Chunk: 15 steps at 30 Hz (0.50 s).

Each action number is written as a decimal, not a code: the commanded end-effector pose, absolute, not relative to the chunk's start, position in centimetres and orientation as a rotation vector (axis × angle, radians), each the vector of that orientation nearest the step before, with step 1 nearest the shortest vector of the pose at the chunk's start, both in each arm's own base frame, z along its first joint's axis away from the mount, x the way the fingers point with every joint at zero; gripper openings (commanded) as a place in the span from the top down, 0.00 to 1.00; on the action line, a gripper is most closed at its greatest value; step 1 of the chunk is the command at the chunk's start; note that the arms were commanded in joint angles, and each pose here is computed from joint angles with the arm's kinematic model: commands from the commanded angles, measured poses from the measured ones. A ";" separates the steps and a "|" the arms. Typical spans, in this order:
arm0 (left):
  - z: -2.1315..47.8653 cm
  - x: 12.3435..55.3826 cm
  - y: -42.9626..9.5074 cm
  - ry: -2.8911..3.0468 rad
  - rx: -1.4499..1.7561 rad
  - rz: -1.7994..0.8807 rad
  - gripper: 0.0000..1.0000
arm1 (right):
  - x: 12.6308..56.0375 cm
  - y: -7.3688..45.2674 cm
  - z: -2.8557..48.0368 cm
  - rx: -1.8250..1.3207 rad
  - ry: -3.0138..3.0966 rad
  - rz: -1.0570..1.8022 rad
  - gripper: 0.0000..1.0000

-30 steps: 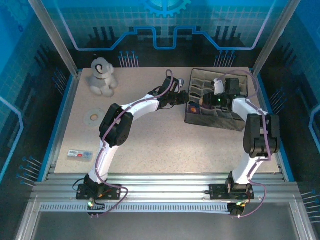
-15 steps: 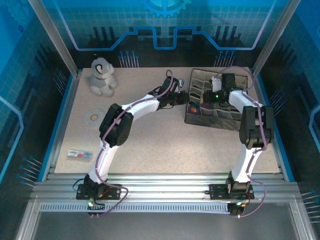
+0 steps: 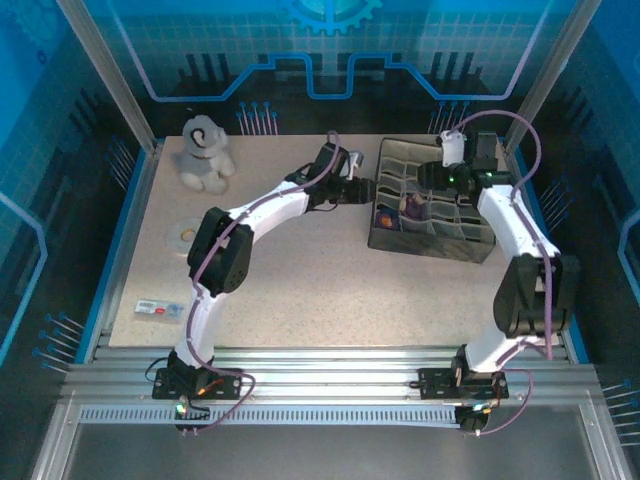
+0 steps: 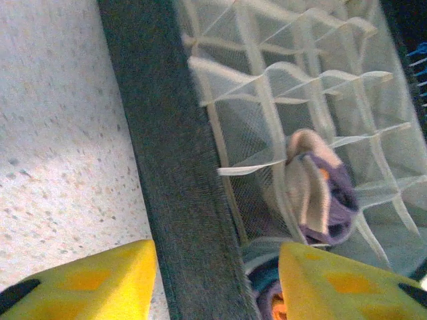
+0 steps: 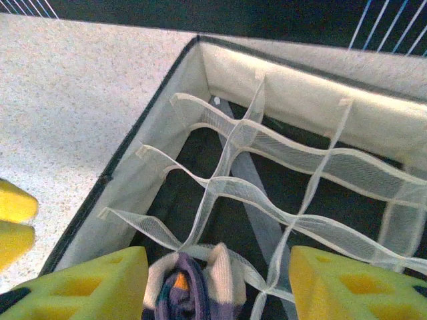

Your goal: Roll the socks

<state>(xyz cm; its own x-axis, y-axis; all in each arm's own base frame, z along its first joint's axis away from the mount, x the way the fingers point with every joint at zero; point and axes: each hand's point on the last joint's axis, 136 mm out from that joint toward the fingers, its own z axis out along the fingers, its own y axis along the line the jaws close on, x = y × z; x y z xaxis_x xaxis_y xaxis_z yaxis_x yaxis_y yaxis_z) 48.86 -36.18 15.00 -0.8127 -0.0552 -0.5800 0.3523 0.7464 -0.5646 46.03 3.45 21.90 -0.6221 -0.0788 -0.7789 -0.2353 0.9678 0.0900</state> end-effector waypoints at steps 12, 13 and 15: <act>22.0 43.4 -24.5 2.252 0.301 -0.652 0.01 | 35.3 -2.9 22.4 0.020 2.053 -0.001 0.12; 21.6 42.9 -23.1 2.261 0.290 -0.599 0.00 | 34.7 -3.2 22.2 0.027 2.046 -0.017 0.10; 21.0 41.7 -20.6 2.261 0.281 -0.491 0.01 | 33.9 -3.6 21.8 0.040 2.030 -0.051 0.07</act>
<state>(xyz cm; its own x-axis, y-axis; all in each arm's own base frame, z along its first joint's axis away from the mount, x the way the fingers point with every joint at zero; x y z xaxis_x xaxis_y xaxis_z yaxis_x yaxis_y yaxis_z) 42.99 -24.26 21.77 -0.6885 -0.0165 -0.7251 0.3864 0.8377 -0.3859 34.13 -2.07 20.62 -0.5106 0.0049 -0.8598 -0.0187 0.9997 0.0167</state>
